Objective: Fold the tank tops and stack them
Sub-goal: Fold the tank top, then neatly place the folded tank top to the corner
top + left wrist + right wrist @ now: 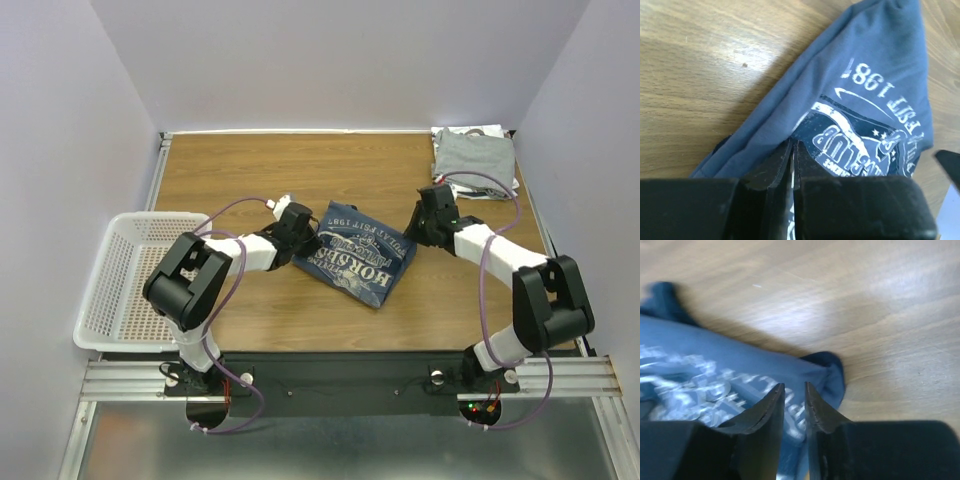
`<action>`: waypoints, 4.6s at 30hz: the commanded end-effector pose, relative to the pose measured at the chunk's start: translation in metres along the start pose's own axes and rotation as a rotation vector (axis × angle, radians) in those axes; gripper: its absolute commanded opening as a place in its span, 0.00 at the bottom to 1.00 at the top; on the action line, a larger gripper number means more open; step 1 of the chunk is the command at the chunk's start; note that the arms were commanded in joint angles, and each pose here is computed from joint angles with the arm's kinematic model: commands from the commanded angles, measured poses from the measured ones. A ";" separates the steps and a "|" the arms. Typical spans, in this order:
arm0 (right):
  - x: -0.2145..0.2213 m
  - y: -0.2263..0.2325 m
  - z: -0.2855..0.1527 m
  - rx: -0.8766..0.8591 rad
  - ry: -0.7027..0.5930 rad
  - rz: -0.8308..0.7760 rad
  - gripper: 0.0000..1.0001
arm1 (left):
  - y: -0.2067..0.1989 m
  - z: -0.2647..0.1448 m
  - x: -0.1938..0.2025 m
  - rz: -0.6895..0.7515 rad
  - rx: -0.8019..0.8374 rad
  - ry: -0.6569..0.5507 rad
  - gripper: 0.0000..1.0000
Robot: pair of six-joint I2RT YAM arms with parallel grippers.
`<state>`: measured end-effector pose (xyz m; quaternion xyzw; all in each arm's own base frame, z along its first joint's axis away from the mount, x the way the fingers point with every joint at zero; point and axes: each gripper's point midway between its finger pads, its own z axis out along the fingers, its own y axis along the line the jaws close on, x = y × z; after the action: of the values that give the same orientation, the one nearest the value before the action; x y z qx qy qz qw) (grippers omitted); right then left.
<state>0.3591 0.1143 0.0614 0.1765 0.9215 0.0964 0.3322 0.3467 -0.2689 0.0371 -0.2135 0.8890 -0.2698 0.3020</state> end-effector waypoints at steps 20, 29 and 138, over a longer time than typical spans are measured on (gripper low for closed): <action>-0.011 0.190 0.056 -0.468 0.068 -0.129 0.27 | 0.024 -0.004 -0.035 0.102 -0.168 -0.090 0.18; -0.010 0.194 0.095 -0.452 0.121 -0.039 0.27 | 0.066 0.013 0.004 0.048 -0.232 0.019 0.13; -0.216 0.028 0.068 0.552 -0.320 -0.707 0.00 | -0.069 -0.090 -0.113 0.427 0.066 -0.057 0.32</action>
<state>0.5554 0.0915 0.0969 -0.0249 0.8859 -0.2009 0.4175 0.3855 -0.2310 0.1779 -0.0469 0.8967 -0.2256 0.3780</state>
